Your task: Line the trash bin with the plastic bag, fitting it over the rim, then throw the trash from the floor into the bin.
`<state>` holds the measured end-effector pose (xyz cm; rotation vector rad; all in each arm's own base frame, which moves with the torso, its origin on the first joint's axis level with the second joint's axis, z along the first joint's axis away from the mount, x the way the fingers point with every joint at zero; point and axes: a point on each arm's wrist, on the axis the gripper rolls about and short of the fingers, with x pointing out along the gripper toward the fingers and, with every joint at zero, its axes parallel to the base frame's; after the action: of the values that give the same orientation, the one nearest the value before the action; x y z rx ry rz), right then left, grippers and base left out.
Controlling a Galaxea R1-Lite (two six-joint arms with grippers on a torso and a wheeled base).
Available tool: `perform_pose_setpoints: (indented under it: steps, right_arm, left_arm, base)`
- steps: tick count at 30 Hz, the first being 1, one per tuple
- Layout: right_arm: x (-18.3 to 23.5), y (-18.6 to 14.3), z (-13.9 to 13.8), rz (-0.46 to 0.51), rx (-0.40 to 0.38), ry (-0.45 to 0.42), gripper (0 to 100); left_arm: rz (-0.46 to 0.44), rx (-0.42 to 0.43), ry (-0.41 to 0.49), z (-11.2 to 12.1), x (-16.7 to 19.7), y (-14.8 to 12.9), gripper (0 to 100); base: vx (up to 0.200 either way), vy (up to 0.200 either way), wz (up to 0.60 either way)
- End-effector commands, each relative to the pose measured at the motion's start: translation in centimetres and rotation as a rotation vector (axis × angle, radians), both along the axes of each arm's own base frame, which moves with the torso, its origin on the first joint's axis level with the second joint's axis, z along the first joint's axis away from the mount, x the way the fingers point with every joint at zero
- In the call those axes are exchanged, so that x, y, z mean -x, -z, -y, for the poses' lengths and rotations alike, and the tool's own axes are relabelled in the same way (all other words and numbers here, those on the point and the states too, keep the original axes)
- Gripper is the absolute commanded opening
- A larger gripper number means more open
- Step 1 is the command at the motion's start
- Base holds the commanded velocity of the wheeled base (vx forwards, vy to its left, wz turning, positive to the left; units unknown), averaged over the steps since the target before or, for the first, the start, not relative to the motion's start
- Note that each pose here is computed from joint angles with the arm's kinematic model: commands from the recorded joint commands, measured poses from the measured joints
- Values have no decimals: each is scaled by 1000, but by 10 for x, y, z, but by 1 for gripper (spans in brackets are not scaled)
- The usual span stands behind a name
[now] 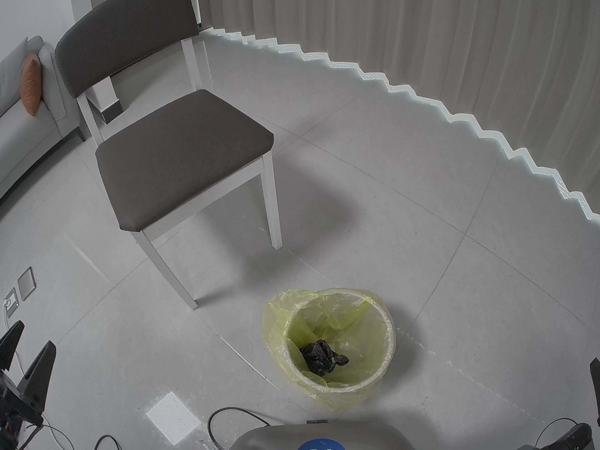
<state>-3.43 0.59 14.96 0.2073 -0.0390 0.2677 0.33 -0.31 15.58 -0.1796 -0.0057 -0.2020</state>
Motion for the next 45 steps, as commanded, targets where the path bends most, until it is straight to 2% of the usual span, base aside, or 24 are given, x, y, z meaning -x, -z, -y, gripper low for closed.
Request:
perform_pose_setpoints:
  steps: [1, 5, 12, 21, 31, 36, 45]
  right_arm:
    - [7, 6, 0, 37, -17, -21, 100]
    - [10, 14, 0, 52, -21, -67, 100]
    - [5, 34, -1, 12, -27, -55, 100]
    - [4, 34, -1, 13, -29, -48, 100]
    - [4, 32, 1, 37, -34, 18, 100]
    - [4, 30, 1, 62, -34, 20, 100]
    - [1, 38, 1, 34, -31, 26, 100]
  left_arm:
    - [47, 2, -10, 0, 10, 4, 100]
    - [57, 4, -22, 0, 13, 7, 100]
    - [100, 0, -2, 2, 22, 16, 100]
    - [99, 4, 16, 3, 30, 26, 100]
    - [92, 13, 25, 3, 32, 44, 100]
    - [98, 7, 38, 3, 33, 55, 100]
    - [83, 2, 78, 3, 31, 61, 100]
  base:
    - [0, 0, 0]
    - [0, 0, 0]
    - [0, 0, 0]
    - [0, 0, 0]
    - [0, 0, 0]
    - [0, 0, 0]
    - [0, 0, 0]
